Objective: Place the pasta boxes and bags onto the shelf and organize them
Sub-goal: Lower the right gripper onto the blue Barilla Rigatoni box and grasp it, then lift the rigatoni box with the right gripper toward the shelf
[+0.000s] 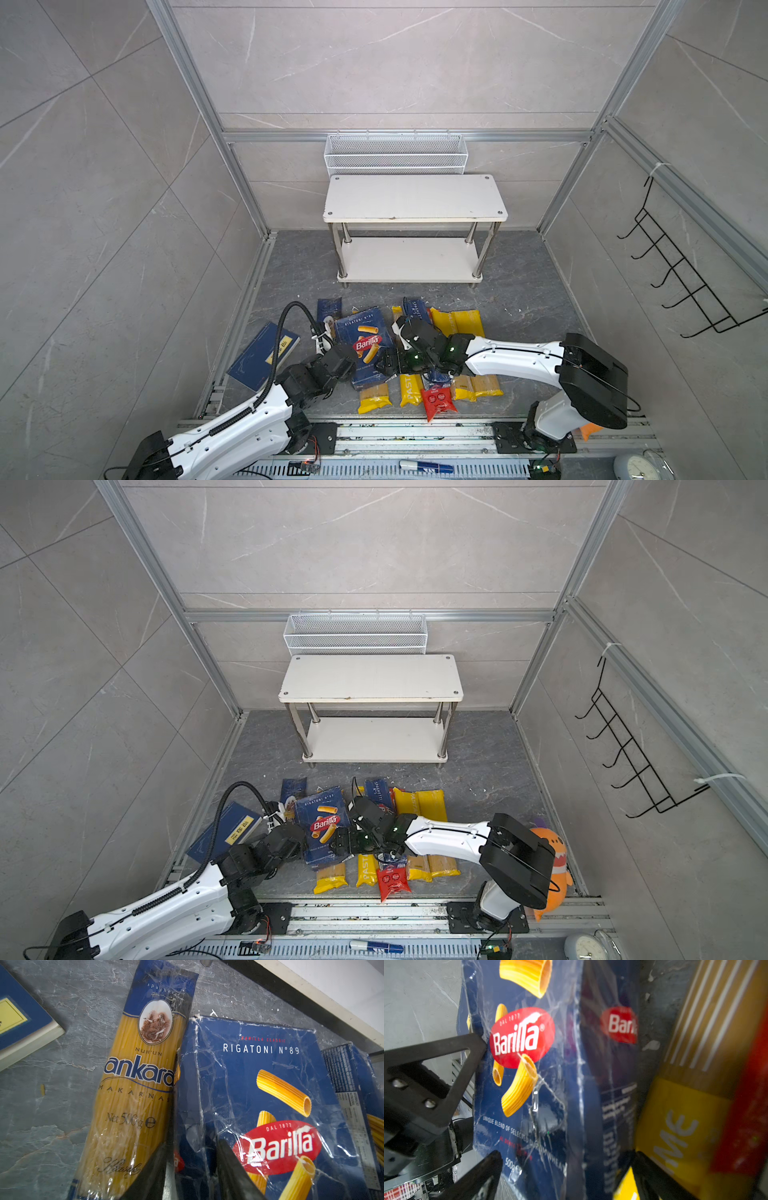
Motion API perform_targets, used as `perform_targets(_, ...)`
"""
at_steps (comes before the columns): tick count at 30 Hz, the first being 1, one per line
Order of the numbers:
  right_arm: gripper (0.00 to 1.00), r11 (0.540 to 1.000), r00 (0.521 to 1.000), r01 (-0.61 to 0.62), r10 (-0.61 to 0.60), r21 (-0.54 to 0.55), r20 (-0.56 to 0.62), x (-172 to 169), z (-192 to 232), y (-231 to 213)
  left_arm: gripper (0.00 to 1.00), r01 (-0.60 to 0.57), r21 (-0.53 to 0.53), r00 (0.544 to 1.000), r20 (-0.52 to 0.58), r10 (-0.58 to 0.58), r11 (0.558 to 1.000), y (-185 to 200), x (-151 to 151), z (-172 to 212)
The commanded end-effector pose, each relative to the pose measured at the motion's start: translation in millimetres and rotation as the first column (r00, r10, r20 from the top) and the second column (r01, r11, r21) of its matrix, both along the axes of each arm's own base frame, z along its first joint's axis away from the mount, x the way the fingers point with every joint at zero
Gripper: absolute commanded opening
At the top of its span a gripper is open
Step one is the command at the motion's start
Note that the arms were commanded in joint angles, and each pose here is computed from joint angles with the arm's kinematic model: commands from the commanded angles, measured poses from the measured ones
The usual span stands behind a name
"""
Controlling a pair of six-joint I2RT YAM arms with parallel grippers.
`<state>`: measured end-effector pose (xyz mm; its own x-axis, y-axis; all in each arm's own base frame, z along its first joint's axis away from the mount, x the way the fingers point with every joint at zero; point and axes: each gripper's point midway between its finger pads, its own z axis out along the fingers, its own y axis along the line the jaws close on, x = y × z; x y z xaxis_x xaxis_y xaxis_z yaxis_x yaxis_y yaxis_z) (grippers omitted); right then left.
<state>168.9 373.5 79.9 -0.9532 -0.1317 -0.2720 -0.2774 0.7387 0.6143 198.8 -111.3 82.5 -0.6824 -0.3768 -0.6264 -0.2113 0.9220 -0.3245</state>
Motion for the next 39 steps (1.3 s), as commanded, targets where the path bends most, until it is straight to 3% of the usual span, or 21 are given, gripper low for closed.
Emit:
perform_targets(1,0.99,0.998,1.000,0.018,-0.018,-0.059,-0.014,4.2,-16.5,-7.7,0.36,0.025,0.092,0.992,-0.124,-0.014,0.995,17.0,-20.0,-32.9)
perform_targets(8,0.99,0.994,0.999,0.032,-0.034,-0.105,-0.020,2.7,-26.2,-21.5,0.29,0.012,0.082,0.991,-0.136,-0.001,0.997,20.5,-22.3,-42.9)
perform_targets(18,0.99,0.994,0.997,-0.059,0.063,0.092,-0.040,0.8,-8.4,21.0,0.29,0.030,0.056,0.990,-0.137,-0.022,0.998,16.4,-22.8,-41.7)
perform_targets(27,0.93,0.988,0.996,-0.088,0.091,0.127,-0.019,12.4,2.4,47.1,0.29,0.039,0.053,0.990,-0.134,-0.031,0.998,15.0,-22.3,-42.6)
perform_targets(35,0.54,0.984,0.995,-0.094,0.097,0.151,-0.013,14.0,11.9,52.8,0.34,0.043,0.057,0.993,-0.117,-0.036,0.997,16.7,-21.5,-33.9)
perform_targets(39,0.46,0.979,0.996,-0.082,0.086,0.188,-0.013,13.9,19.2,51.4,0.38,0.041,0.068,0.994,-0.107,-0.034,0.997,20.5,-22.2,-21.9)
